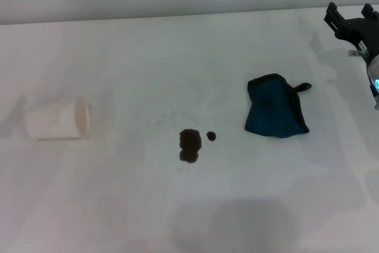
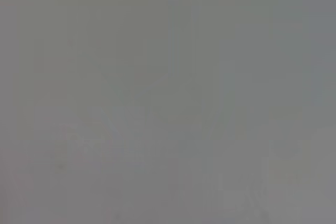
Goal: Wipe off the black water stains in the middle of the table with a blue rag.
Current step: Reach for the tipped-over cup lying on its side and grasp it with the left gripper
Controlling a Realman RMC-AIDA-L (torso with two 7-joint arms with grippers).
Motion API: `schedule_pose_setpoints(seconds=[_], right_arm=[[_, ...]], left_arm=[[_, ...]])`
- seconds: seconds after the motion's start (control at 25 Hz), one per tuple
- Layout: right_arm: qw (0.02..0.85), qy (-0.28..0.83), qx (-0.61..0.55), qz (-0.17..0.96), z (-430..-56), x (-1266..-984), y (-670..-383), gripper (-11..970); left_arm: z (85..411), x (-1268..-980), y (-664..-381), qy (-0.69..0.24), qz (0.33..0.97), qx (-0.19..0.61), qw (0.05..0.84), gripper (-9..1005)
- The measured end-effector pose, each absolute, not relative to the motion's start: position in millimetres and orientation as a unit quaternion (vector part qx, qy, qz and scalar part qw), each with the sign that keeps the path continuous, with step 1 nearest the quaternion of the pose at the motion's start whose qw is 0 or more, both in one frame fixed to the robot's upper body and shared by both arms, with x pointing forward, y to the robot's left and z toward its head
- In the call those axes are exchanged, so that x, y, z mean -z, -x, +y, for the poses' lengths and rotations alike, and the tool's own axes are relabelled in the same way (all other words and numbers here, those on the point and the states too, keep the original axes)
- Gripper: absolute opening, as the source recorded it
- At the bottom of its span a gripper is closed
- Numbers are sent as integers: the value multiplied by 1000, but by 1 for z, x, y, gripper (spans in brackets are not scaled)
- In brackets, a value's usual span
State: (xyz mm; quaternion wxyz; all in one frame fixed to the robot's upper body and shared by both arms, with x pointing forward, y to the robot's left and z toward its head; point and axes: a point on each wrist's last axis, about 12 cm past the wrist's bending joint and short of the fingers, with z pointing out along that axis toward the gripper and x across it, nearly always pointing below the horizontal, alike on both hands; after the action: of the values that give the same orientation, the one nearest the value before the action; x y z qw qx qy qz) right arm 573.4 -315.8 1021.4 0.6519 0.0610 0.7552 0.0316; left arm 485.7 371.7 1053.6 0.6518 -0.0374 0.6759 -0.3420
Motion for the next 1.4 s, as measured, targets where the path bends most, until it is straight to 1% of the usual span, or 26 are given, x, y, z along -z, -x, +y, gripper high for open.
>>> schedule_pose_setpoints(seconds=[0.08, 0.24, 0.32, 0.36, 0.4, 0.48, 0.6, 0.68, 0.72, 0.8, 0.88, 0.92, 0.96, 1.04, 1.16, 1.28, 1.4], right_arm=[[651, -62, -32, 756, -316, -1021, -573, 856], [651, -65, -31, 756, -317, -1020, -571, 856], [652, -65, -31, 755, -317, -1021, -572, 856], [654, -64, -32, 754, -316, -1022, -574, 856], [654, -64, -32, 754, -316, -1022, -574, 856], [654, -64, -33, 753, -315, -1023, -575, 856], [656, -62, -36, 752, -313, -1024, -577, 856], [654, -63, -39, 753, -311, -1024, -577, 856], [654, -64, -42, 753, -309, -1023, -577, 856], [653, -67, -47, 753, -307, -1023, -577, 856], [655, -64, -53, 751, -305, -1023, -577, 856], [656, -61, -54, 750, -304, -1024, -577, 856], [657, -59, -55, 749, -304, -1024, -577, 856], [660, -58, -53, 747, -305, -1026, -578, 856], [664, -55, -52, 744, -306, -1029, -581, 856], [669, -48, -56, 740, -302, -1034, -587, 856], [670, -45, -58, 739, -300, -1036, -590, 856]], left_arm=[[378, -1065, -497, -27, 703, 344, 622, 875], [380, -1086, -514, -117, 726, 351, 580, 875], [379, -1093, -519, -155, 734, 343, 565, 876], [379, -1101, -528, -201, 749, 322, 543, 876], [379, -1101, -528, -201, 749, 322, 543, 876], [377, -1108, -538, -235, 759, 310, 522, 875], [376, -1123, -553, -281, 766, 305, 492, 875], [375, -1139, -567, -321, 773, 296, 459, 876], [375, -1139, -567, -321, 773, 296, 459, 876], [372, -1150, -579, -353, 776, 284, 439, 876], [368, -1161, -590, -392, 771, 269, 424, 876], [358, -1172, -602, -440, 759, 253, 407, 876], [358, -1172, -602, -440, 759, 253, 407, 876], [346, -1182, -612, -481, 748, 241, 388, 875], [328, -1190, -624, -532, 737, 224, 350, 875], [310, -1196, -633, -564, 732, 211, 317, 875], [292, -1199, -639, -600, 729, 193, 268, 875]])
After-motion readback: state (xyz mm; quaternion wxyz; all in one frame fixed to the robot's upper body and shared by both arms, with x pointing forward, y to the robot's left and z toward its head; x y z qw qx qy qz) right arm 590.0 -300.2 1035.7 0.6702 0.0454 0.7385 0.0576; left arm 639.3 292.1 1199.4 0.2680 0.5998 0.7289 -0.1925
